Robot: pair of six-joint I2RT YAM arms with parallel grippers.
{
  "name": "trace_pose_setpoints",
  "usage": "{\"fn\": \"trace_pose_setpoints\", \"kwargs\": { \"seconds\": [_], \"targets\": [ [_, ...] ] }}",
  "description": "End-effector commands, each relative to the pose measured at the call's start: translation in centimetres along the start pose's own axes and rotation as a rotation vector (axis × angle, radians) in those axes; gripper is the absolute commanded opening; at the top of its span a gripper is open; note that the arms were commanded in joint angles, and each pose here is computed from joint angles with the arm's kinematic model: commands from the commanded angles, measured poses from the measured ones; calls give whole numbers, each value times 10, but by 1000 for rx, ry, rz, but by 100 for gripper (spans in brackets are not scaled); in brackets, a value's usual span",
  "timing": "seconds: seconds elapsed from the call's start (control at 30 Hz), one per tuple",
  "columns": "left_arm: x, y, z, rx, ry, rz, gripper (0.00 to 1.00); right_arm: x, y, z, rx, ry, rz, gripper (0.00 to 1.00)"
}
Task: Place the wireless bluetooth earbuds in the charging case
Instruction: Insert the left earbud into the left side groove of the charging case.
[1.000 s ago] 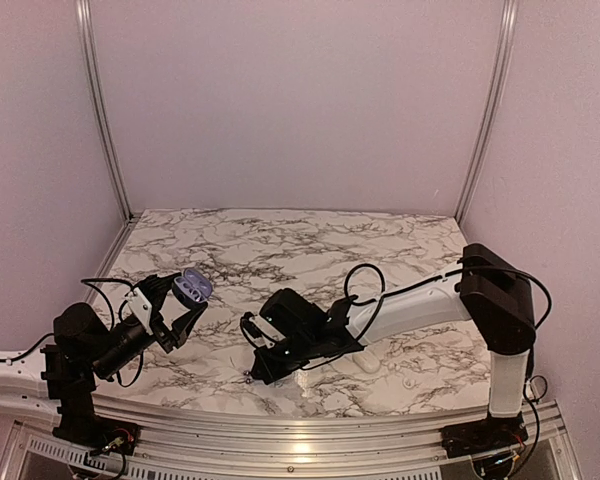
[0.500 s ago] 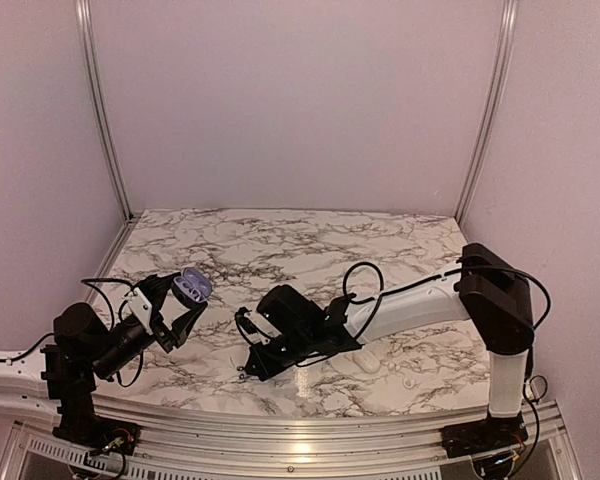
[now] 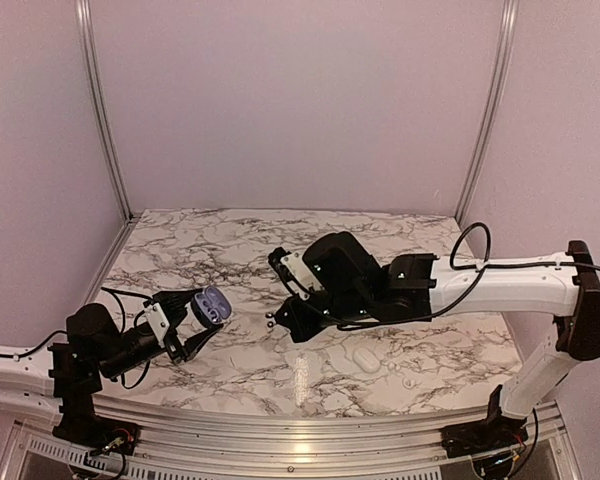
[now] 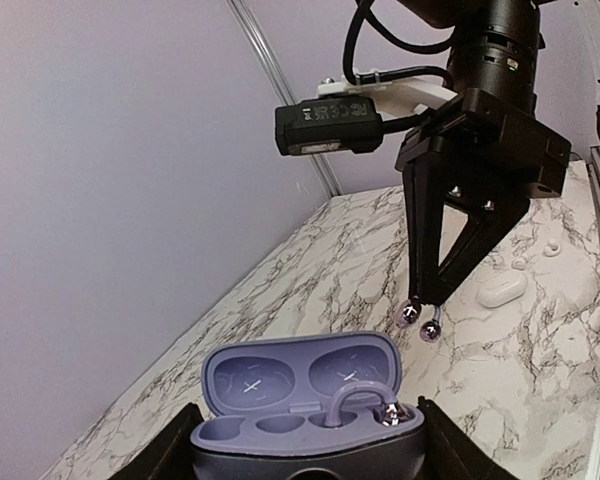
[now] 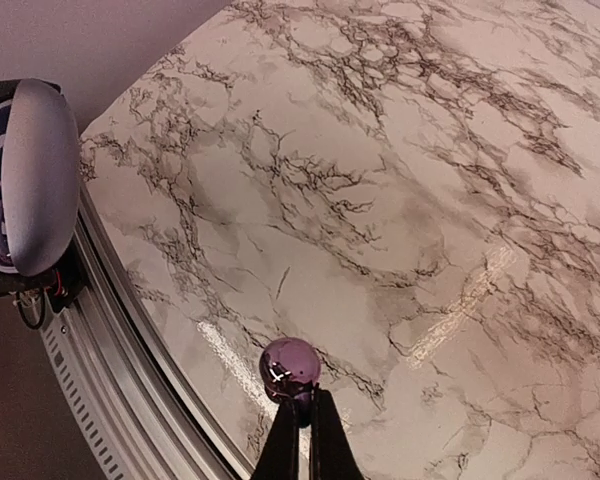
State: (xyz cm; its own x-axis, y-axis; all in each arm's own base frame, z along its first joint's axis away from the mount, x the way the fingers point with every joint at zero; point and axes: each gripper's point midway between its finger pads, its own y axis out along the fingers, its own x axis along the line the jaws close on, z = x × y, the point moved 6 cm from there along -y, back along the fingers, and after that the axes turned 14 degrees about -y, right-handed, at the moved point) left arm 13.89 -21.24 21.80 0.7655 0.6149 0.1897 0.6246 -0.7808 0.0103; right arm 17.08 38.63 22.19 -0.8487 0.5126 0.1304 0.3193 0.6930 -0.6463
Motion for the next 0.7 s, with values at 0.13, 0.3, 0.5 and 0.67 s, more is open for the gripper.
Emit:
{"fn": "trace_pose_setpoints", "kwargs": {
  "seconds": [0.13, 0.3, 0.5, 0.67],
  "targets": [
    [-20, 10, -8, -24, 89, 162, 23, -1, -40, -2, 37, -37, 53, 0],
    [-33, 11, -2, -8, 148, 213, 23, 23, -47, -12, 63, -68, -16, 0],
    [-45, 11, 5, 8, 214, 261, 23, 50, -51, -24, 95, -74, -126, 0],
    [-53, 13, 11, 27, 253, 288, 23, 62, -56, -34, 105, -65, -210, 0]
  ]
}}
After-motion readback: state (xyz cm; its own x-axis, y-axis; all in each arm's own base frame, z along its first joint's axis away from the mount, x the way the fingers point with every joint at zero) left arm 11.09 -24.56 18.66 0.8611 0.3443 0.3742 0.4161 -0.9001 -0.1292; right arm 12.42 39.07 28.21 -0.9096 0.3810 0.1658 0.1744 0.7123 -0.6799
